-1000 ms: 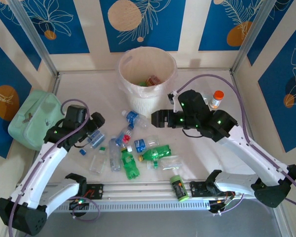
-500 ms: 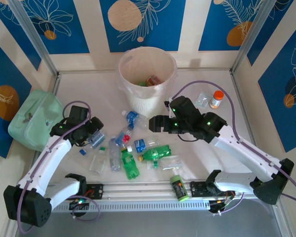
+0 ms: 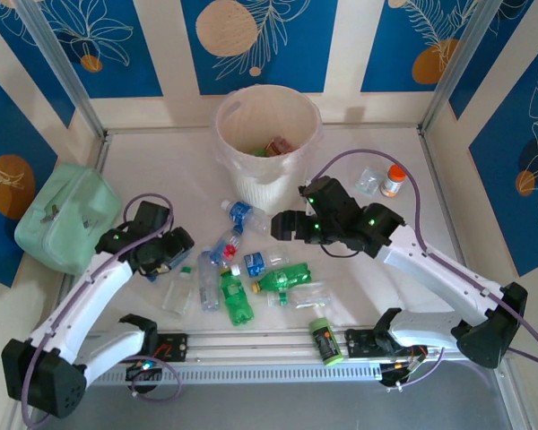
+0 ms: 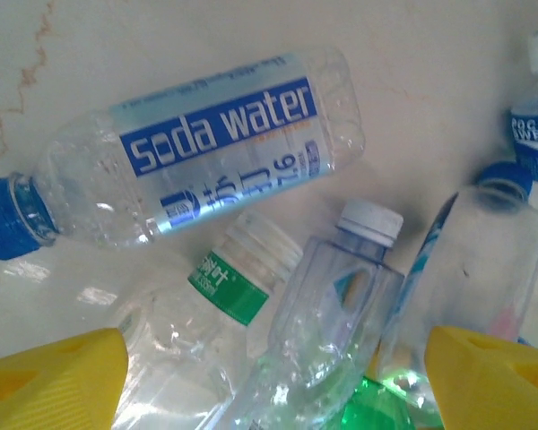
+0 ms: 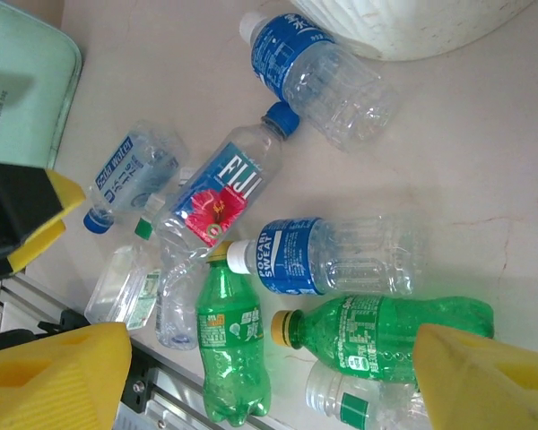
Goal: Put the plastic bottles in the bin
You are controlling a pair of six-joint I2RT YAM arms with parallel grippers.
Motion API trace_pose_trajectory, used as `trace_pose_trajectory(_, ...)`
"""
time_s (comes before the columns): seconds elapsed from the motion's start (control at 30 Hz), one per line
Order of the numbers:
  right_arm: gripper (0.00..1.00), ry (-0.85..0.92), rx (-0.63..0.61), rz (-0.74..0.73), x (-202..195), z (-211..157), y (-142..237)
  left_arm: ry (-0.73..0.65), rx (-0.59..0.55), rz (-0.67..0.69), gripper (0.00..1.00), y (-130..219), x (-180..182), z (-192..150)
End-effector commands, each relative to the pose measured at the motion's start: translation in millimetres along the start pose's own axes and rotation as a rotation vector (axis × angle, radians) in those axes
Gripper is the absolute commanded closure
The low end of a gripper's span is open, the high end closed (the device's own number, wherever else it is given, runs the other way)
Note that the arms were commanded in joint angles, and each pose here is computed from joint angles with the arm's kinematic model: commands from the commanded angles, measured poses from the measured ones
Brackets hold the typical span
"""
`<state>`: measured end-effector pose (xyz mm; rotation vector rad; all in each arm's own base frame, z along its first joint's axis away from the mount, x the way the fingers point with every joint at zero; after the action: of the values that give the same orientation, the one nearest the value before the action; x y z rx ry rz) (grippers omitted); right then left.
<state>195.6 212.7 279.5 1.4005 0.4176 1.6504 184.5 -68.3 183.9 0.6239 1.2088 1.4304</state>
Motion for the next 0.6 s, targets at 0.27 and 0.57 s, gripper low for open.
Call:
trace_pose_trajectory(0.27, 0.18, -0.037, -0.005, -0.015, -4.9, 4.2, -2.6, -0.446, 0.056, -0.149, 0.14, -7.8, -90.3, -6.7)
trace_pose_trajectory(0.57, 0.18, -0.073, -0.006, -0.007, -12.7, 4.7, -0.9, -0.73, 0.075, -0.133, 0.09, -13.0, -122.8, -8.2)
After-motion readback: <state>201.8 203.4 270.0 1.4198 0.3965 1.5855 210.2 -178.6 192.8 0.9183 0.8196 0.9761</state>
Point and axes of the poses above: each hand's point on the last joint's axis, 136 mm out from that joint toward the fingers, its own y axis back along the fingers, its own x axis along the line the jaws close on, z = x × y, the point moved 6 cm from there along y, back along the fingers, and after that the axes turned 15 degrees about -y, right-handed, at the moved point
